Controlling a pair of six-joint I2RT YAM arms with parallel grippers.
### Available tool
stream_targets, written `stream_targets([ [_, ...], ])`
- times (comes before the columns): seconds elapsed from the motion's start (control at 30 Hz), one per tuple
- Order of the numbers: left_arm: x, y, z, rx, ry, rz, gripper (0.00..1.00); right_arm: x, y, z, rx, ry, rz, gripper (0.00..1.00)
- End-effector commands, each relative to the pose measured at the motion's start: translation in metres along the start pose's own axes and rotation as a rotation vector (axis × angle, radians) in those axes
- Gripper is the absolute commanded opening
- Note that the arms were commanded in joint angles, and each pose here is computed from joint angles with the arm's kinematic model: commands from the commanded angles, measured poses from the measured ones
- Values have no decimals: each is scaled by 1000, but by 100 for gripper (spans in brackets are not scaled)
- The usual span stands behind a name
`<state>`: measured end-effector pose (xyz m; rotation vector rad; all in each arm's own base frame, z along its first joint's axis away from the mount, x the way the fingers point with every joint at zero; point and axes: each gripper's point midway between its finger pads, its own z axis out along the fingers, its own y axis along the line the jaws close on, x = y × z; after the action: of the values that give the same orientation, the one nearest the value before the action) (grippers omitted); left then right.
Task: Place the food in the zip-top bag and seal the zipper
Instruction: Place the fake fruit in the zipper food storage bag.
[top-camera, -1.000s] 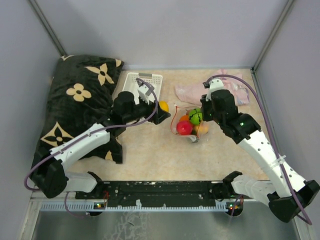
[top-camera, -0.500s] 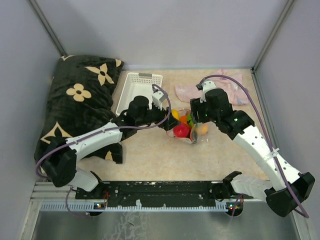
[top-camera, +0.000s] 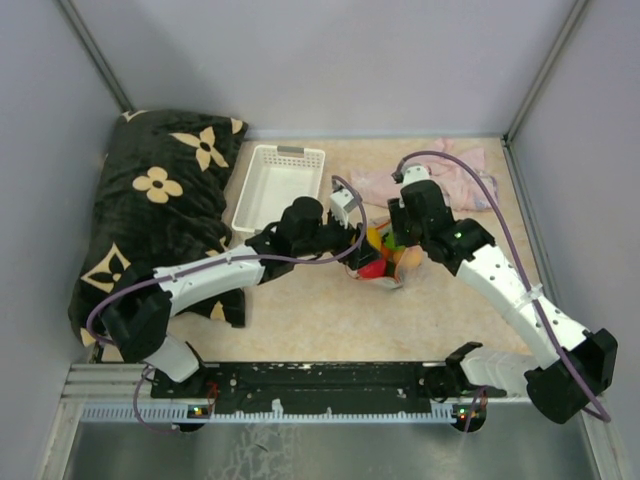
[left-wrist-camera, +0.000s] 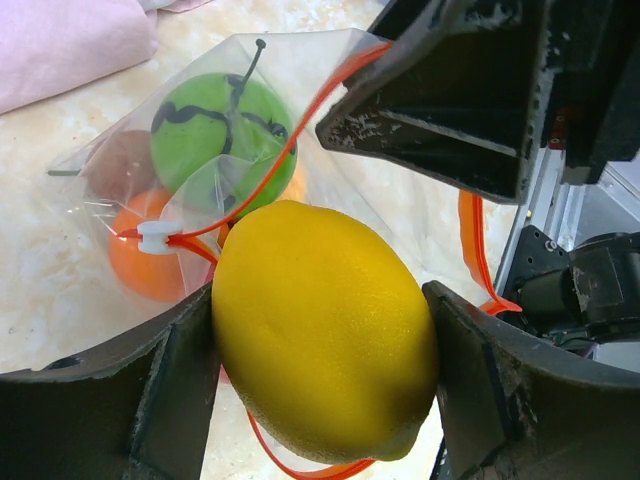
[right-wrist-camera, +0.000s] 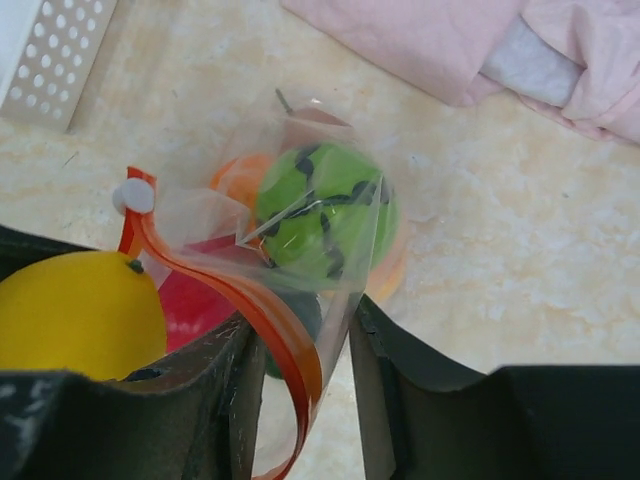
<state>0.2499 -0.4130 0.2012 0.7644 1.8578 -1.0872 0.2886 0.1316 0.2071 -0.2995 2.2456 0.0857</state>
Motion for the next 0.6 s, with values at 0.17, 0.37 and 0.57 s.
stream_targets([
  [0.17,-37,-27,-10,26,-142,59,57,-24,-18,-11,83,-104,41,4],
  [0.37,-44,-48,-22,61,-198,125,58,-32,-9,-21,21,-125,53,0],
  [0.57,-46,-68,-31,73,-255,229,60,-45,0,-35,-43,-161,71,0],
])
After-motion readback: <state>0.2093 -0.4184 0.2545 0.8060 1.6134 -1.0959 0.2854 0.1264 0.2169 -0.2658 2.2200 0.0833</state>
